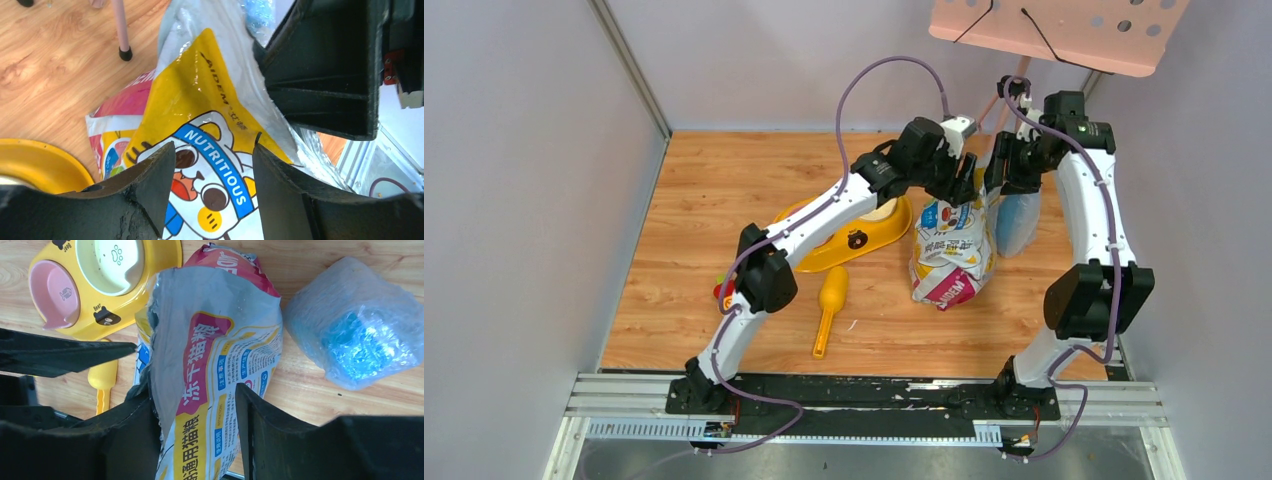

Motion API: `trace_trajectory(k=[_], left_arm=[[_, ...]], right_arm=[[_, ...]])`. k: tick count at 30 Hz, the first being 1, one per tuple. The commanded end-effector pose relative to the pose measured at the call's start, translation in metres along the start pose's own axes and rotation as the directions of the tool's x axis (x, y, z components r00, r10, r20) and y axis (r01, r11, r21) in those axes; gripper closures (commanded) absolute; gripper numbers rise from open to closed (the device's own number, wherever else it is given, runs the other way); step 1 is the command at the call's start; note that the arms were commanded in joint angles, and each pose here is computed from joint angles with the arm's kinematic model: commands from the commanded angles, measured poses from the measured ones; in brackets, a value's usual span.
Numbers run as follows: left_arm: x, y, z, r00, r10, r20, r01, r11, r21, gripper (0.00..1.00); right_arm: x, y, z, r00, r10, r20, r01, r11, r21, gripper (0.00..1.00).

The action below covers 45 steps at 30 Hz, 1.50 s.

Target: Serve the pet food

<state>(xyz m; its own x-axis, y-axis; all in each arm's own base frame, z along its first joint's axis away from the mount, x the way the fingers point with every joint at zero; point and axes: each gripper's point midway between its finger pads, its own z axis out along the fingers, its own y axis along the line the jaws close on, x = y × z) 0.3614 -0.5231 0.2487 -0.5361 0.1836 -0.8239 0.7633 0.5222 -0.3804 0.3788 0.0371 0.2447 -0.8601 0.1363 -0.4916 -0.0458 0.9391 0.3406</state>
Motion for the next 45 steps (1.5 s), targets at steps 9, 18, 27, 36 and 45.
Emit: trace_trajectory(k=[9,18,27,36,45], left_arm=[[-0.082,-0.017,-0.072,0.982,-0.025,0.188,0.023,1.000,0.012,0.31],[-0.077,-0.042,-0.068,0.984,-0.075,0.161,0.048,0.986,0.161,0.32],[-0.078,-0.041,-0.068,0.984,-0.038,0.173,0.013,0.989,0.144,0.33],[-0.080,-0.041,-0.042,0.977,0.007,0.215,-0.018,0.999,0.051,0.32],[-0.066,-0.044,-0.016,0.976,0.055,0.210,-0.051,0.998,-0.025,0.34]], right_arm=[[0.043,0.042,-0.040,1.000,-0.020,-0.006,0.019,0.986,-0.165,0.09],[0.071,0.031,-0.042,1.000,0.014,-0.026,-0.017,0.995,-0.102,0.21],[0.052,0.040,-0.066,0.996,-0.068,0.060,0.075,0.991,-0.110,0.25],[0.016,0.037,-0.122,0.963,-0.106,0.247,0.127,0.990,-0.069,0.21],[0.008,-0.003,-0.110,0.971,0.009,0.240,-0.021,0.999,0.046,0.25]])
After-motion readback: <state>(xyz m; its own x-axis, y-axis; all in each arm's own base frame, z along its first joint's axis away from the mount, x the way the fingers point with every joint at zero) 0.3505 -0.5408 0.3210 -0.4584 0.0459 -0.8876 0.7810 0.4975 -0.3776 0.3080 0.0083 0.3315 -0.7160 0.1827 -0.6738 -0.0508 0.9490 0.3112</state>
